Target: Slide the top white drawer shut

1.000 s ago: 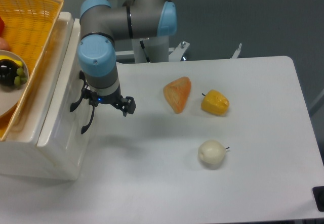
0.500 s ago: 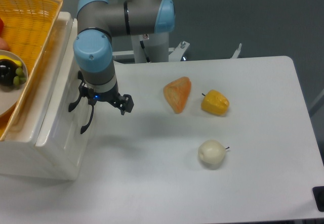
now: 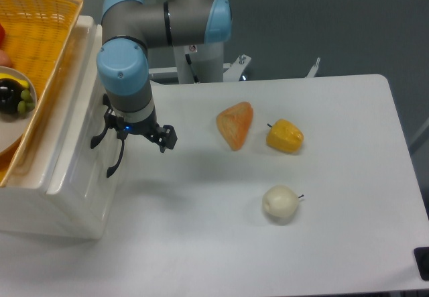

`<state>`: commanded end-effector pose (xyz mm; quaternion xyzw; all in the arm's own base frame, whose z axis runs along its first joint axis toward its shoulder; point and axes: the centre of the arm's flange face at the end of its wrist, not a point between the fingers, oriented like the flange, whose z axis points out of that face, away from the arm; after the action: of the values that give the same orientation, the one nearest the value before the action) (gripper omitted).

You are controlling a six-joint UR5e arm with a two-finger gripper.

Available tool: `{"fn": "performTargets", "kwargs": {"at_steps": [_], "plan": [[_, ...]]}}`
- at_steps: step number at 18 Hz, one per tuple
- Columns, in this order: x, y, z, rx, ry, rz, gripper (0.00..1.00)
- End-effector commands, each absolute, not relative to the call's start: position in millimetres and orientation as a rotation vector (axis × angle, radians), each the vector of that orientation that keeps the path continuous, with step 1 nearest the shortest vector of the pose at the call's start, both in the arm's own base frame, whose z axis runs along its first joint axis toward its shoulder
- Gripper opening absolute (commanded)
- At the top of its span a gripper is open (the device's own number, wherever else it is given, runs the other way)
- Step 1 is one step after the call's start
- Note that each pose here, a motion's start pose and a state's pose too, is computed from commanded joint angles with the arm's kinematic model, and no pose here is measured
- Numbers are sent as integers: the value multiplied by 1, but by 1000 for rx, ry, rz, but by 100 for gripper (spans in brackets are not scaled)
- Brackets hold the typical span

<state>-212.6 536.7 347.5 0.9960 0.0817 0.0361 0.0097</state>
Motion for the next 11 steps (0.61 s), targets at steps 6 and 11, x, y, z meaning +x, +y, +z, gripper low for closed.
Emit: {"fn": "performTargets", "kwargs": {"at_steps": [6,11], "plan": [[-299,497,358,3133,269,91,100],[-373,450,364,3137,119,35,100]]}}
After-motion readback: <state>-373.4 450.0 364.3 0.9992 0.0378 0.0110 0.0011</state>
